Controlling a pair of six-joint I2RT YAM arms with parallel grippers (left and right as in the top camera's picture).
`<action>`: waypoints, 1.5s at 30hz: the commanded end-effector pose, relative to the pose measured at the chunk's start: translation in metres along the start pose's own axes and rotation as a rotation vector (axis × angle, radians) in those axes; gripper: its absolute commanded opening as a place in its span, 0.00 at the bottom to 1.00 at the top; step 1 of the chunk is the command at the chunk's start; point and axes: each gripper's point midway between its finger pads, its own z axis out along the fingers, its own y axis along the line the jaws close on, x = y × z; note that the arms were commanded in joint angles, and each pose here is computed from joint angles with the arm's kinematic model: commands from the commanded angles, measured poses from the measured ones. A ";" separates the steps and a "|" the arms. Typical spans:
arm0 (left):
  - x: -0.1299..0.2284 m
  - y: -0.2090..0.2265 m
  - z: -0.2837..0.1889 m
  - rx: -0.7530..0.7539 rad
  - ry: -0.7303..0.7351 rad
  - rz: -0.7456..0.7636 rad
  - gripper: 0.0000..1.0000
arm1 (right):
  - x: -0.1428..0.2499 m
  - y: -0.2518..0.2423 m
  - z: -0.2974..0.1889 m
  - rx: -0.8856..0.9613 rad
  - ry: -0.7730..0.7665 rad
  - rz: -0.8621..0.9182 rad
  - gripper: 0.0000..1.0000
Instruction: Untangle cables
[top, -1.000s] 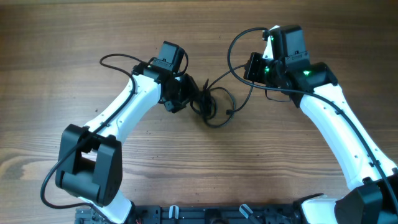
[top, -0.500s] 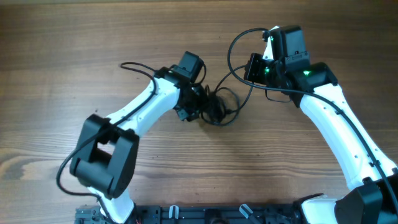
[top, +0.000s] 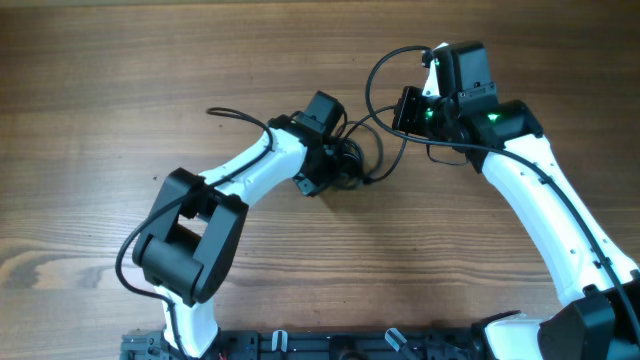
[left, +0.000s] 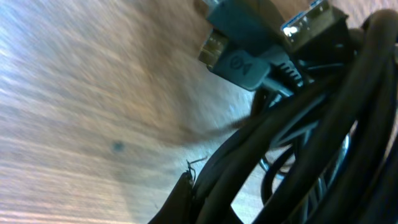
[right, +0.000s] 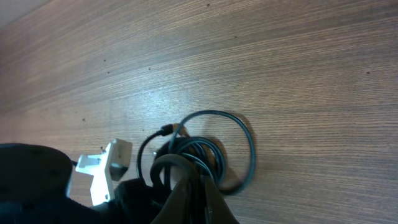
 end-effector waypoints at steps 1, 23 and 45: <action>-0.033 0.005 -0.027 0.045 -0.063 0.096 0.04 | -0.002 -0.004 0.003 0.017 -0.004 -0.007 0.04; -0.013 -0.007 -0.210 0.638 -0.091 0.812 0.04 | -0.037 0.008 -0.031 -0.373 -0.016 -0.077 0.67; -0.008 -0.020 -0.211 0.658 -0.007 0.554 0.04 | 0.032 0.155 -0.021 -0.617 0.108 -0.224 0.30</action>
